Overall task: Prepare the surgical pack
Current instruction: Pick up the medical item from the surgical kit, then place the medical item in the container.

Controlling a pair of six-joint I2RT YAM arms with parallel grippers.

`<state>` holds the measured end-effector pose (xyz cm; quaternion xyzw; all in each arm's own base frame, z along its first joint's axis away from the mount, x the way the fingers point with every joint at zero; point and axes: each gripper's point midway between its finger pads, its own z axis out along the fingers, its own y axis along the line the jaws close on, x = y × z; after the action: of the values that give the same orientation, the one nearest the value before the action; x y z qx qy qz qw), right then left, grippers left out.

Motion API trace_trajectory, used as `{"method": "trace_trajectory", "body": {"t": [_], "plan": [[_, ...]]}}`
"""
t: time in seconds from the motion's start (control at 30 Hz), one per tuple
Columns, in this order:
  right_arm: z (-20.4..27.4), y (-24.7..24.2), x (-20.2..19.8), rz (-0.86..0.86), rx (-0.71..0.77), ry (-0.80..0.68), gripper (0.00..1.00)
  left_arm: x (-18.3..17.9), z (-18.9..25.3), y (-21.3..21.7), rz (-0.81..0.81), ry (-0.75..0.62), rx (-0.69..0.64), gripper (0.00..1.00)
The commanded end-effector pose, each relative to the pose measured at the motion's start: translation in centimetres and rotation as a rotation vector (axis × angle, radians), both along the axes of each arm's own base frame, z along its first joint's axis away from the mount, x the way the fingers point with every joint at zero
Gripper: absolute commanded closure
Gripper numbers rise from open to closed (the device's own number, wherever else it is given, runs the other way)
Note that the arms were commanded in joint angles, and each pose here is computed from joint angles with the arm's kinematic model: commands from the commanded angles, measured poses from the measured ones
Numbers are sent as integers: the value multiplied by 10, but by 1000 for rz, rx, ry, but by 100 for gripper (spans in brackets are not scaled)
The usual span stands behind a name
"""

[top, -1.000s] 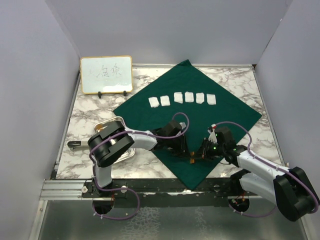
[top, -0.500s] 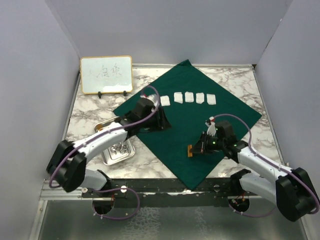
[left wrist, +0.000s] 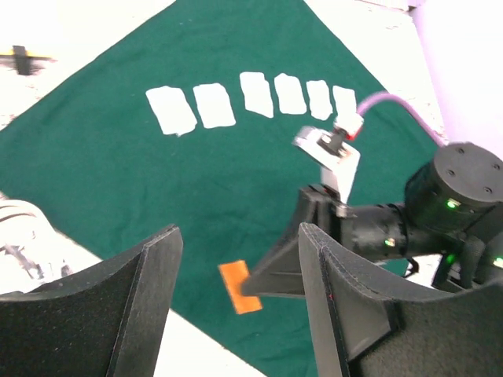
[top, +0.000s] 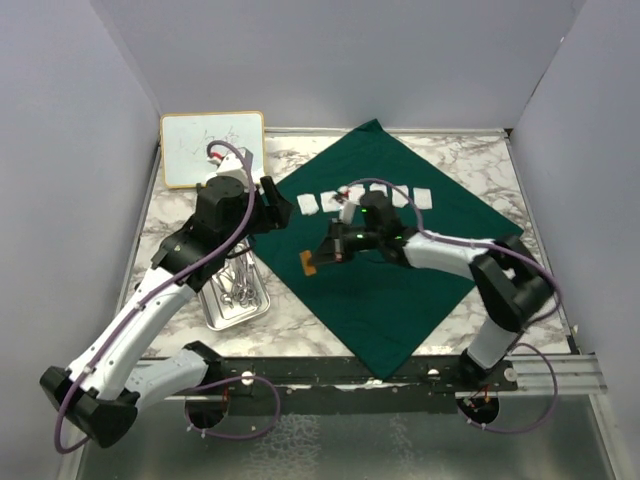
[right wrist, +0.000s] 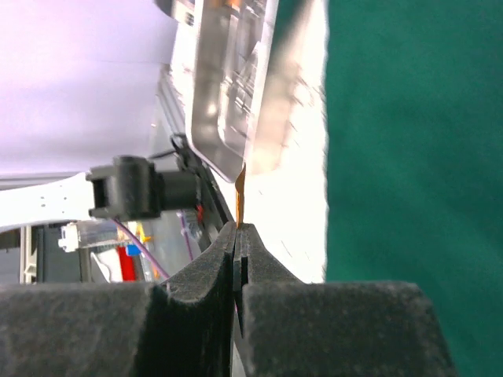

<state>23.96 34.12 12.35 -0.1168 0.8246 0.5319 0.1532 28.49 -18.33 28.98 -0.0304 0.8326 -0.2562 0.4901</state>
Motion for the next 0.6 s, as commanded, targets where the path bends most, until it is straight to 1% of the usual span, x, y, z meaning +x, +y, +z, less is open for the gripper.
{"method": "trace_trajectory", "body": {"t": [0.0, 0.13, 0.23, 0.4, 0.43, 0.47, 0.57], "plan": [[23, 85, 5, 129, 102, -61, 98, -9, 6, 37, 102, -35, 95, 35], [15, 144, 9, 181, 103, -60, 96, -15, 19, 57, 155, -79, 138, 34], [6, 183, 19, 185, 91, -59, 95, -19, 29, 69, 184, -109, 163, 33], [-14, 227, 44, 140, 56, -50, 95, -23, 36, 78, 194, -136, 194, 32], [-11, 236, 48, 139, 67, -52, 95, -24, 35, 79, 197, -135, 202, 32], [-23, 242, 48, 143, 55, -38, 95, -24, 34, 80, 197, -134, 206, 32], [-36, 261, 52, 139, 16, -48, 94, -26, 30, 80, 189, -128, 212, 32]]}}
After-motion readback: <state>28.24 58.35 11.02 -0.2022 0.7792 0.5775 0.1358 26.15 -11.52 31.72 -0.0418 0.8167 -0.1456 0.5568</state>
